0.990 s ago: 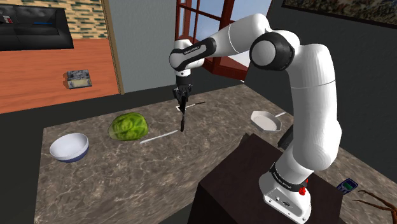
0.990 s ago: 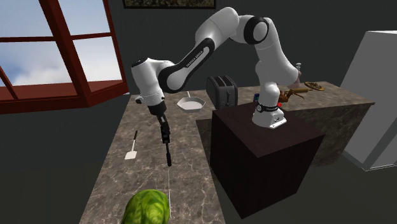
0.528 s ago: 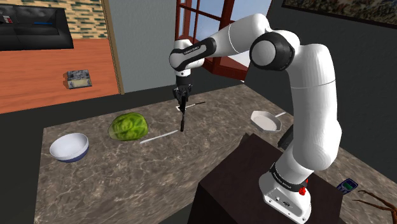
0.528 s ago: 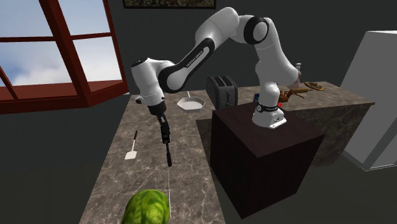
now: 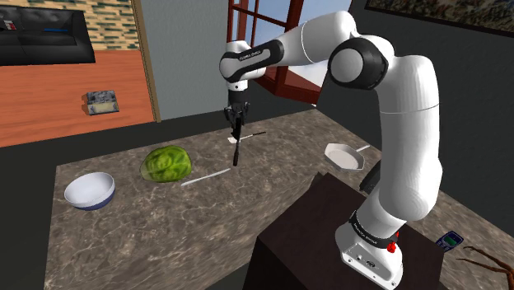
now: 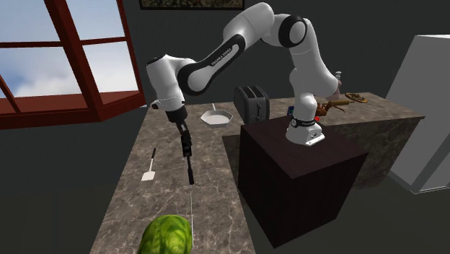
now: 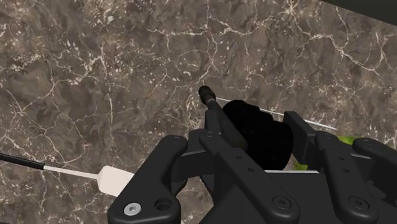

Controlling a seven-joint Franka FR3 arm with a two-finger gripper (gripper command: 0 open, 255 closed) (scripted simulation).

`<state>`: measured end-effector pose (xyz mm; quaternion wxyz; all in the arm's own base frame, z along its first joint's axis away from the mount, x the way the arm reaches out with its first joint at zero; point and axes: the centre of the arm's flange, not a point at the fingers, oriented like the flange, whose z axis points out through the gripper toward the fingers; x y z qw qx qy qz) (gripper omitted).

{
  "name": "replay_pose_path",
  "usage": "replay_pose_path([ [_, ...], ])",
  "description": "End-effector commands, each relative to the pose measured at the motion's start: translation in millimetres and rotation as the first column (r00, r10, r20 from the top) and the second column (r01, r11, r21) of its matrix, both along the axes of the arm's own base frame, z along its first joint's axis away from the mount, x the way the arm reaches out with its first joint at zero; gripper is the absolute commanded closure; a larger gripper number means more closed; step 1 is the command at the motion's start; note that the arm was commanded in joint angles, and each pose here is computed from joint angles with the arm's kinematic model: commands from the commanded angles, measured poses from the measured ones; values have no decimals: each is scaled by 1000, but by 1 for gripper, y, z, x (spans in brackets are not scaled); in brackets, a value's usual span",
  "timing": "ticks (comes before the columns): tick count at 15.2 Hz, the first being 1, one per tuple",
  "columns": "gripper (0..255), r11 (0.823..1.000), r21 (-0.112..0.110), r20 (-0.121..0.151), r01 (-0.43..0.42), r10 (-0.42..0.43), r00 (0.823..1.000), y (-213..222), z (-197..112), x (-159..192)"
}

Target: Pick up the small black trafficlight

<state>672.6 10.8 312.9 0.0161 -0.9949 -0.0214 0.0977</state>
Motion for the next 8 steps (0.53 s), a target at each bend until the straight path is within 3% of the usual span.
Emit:
replay_pose_path([
  [1, 255, 1000, 0, 0, 0, 0, 1000, 1, 11, -1],
  [8, 255, 1000, 0, 0, 0, 0, 1000, 1, 44, -1],
])
